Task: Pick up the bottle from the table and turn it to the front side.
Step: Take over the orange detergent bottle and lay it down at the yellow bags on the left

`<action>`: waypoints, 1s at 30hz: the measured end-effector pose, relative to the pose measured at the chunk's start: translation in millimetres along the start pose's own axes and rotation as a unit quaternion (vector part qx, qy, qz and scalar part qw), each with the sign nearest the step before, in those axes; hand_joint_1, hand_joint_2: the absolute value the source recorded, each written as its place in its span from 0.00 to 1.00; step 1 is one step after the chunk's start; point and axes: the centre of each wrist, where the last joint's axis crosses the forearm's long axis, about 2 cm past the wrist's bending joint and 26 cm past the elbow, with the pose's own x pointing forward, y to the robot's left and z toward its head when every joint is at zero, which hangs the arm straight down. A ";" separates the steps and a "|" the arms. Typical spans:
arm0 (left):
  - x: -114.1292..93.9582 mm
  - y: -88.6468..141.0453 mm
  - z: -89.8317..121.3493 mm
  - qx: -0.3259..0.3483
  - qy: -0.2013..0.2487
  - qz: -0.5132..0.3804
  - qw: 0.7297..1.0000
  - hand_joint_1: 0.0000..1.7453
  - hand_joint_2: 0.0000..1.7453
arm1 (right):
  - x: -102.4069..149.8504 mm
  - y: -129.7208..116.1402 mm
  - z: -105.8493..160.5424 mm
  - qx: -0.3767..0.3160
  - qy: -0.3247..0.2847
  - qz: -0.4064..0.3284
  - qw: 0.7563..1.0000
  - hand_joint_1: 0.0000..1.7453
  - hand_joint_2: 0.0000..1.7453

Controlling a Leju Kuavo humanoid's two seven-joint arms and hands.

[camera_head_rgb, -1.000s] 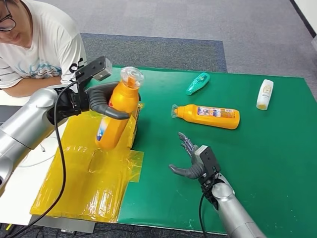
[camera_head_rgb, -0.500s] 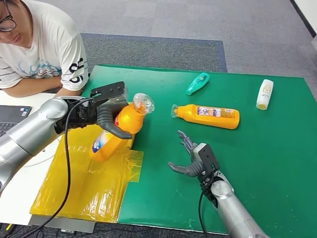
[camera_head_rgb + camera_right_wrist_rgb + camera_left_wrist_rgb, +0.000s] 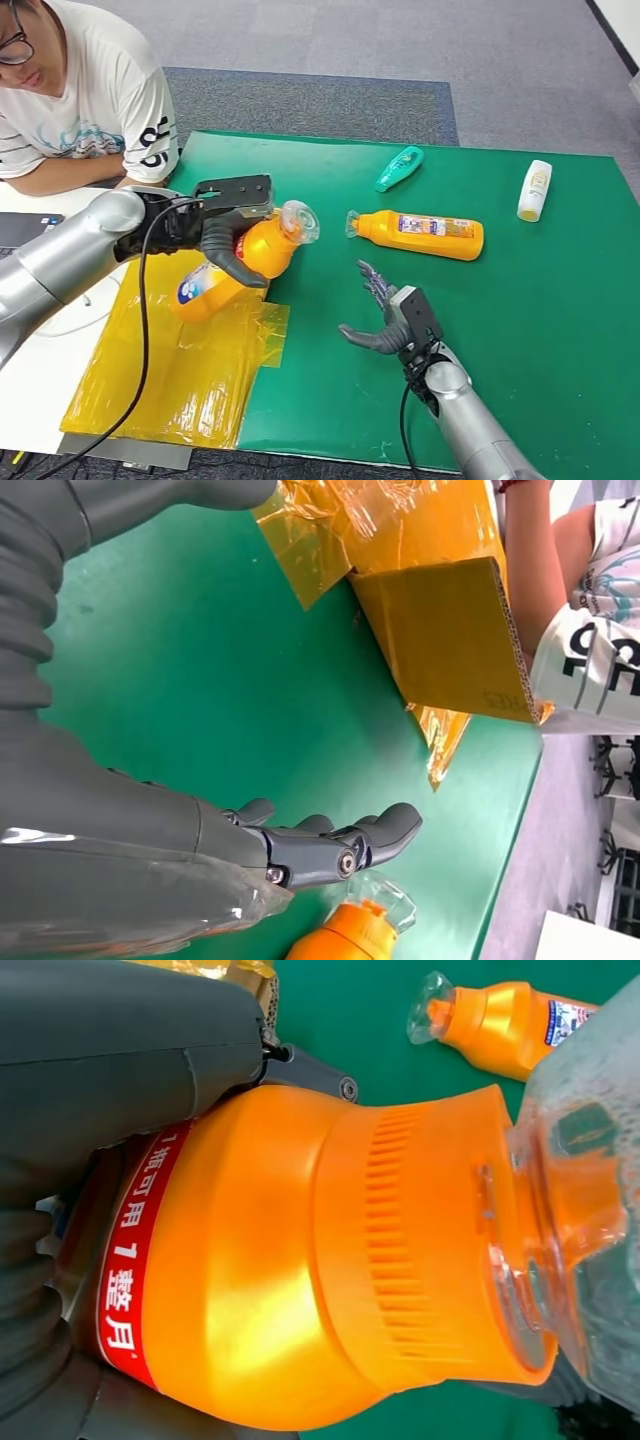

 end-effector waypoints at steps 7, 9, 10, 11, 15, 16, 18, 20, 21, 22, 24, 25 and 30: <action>11.2 5.4 1.4 -0.005 0.043 -0.063 0.997 1.00 1.00 | 1.7 -0.8 -2.0 -0.004 -0.002 -0.001 1.000 0.00 1.00; 16.0 7.2 1.9 -0.014 0.058 -0.082 0.995 1.00 1.00 | 2.7 -1.3 -3.3 -0.004 -0.003 -0.002 1.000 0.00 1.00; 17.7 7.5 1.8 -0.018 0.064 -0.090 0.994 1.00 1.00 | 3.1 -1.5 -3.8 -0.004 -0.003 -0.002 1.000 0.00 1.00; 19.1 7.5 1.3 -0.022 0.070 -0.097 0.993 1.00 1.00 | 3.5 -1.7 -4.2 -0.004 -0.004 -0.002 1.000 0.00 1.00; 25.4 6.4 -1.6 -0.029 0.092 -0.131 0.987 1.00 1.00 | 5.0 -2.1 -5.6 -0.006 -0.005 -0.001 1.000 0.00 1.00; 26.3 5.8 -2.8 -0.030 0.094 -0.136 0.986 1.00 1.00 | 5.5 -2.2 -6.0 -0.006 -0.006 -0.001 1.000 0.00 1.00; 26.7 3.9 -5.9 -0.033 0.095 -0.141 0.985 1.00 1.00 | 6.7 -2.4 -7.0 -0.006 -0.008 0.000 1.000 0.00 1.00; 25.6 1.5 -9.3 -0.033 0.094 -0.142 0.985 1.00 1.00 | 8.2 -2.9 -8.6 -0.006 -0.011 0.001 1.000 0.00 1.00; 24.9 0.3 -11.0 -0.033 0.092 -0.142 0.985 1.00 1.00 | 8.9 -3.2 -9.4 -0.006 -0.012 0.002 1.000 0.00 1.00; 24.2 -0.7 -12.4 -0.031 0.090 -0.143 0.985 1.00 1.00 | 9.7 -3.5 -10.2 -0.007 -0.013 0.002 1.000 0.00 1.00; 22.5 -2.6 -15.5 -0.025 0.083 -0.144 0.986 1.00 1.00 | 11.1 -4.2 -11.6 -0.007 -0.015 0.004 1.000 0.00 1.00; 21.3 -3.5 -17.1 -0.022 0.080 -0.146 0.986 1.00 1.00 | 11.7 -4.3 -12.2 -0.008 -0.016 0.004 1.000 0.00 1.00; 14.3 -8.4 -24.6 -0.020 0.077 -0.145 0.986 1.00 1.00 | 13.4 -4.4 -13.5 -0.008 -0.019 0.005 1.000 0.00 1.00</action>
